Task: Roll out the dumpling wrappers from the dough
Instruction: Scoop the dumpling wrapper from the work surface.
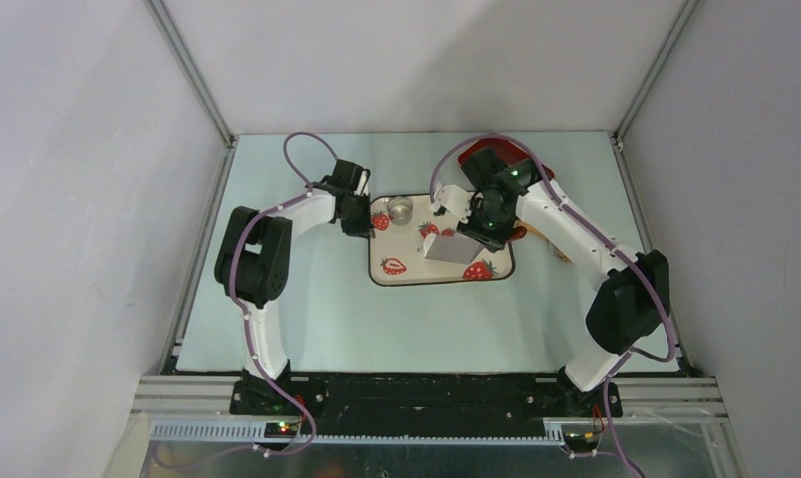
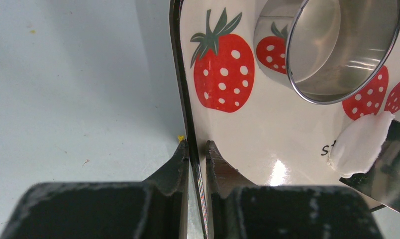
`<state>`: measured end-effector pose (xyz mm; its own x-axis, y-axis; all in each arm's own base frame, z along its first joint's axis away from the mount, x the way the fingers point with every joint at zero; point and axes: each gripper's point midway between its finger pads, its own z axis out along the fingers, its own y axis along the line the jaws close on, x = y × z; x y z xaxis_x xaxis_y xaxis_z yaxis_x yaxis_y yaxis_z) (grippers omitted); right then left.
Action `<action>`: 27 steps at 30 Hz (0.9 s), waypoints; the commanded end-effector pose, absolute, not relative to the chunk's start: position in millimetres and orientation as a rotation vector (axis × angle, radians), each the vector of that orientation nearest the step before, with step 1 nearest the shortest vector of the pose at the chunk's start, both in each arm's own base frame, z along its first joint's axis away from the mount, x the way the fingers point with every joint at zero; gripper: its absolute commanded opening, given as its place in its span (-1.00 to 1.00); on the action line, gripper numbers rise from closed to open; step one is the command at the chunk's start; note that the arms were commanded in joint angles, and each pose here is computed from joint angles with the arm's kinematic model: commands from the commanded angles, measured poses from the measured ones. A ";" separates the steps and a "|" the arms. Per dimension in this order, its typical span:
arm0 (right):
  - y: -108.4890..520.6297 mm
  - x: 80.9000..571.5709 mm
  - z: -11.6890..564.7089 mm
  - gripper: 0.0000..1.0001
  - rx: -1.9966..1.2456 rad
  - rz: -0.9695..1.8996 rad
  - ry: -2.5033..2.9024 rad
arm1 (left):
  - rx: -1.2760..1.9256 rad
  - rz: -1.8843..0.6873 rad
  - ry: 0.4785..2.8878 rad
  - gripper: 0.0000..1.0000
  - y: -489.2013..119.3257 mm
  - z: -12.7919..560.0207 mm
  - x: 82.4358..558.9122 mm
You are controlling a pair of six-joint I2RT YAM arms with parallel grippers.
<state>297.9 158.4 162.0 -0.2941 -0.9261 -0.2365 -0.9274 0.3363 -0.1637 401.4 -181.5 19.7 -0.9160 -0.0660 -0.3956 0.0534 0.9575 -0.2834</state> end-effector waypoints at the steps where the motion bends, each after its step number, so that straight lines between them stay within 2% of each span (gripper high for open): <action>1: 177.2 320.2 198.8 -1.00 -1.522 0.011 2.150 | 0.047 -0.343 2.761 -1.00 -183.3 -1.1 385.6; 12: 159.4 314.6 208.8 -1.00 -1.533 -0.045 2.155 | 0.050 -0.342 2.762 -1.00 -183.4 -1.2 385.3; 21: 117.9 284.9 165.4 -1.00 -1.669 -0.150 2.338 | 0.050 -0.341 2.761 -1.00 -183.2 -1.2 385.5; 27: 114.5 279.2 146.5 -1.00 -1.650 -0.143 2.422 | 0.050 -0.341 2.761 -1.00 -183.2 -1.2 385.7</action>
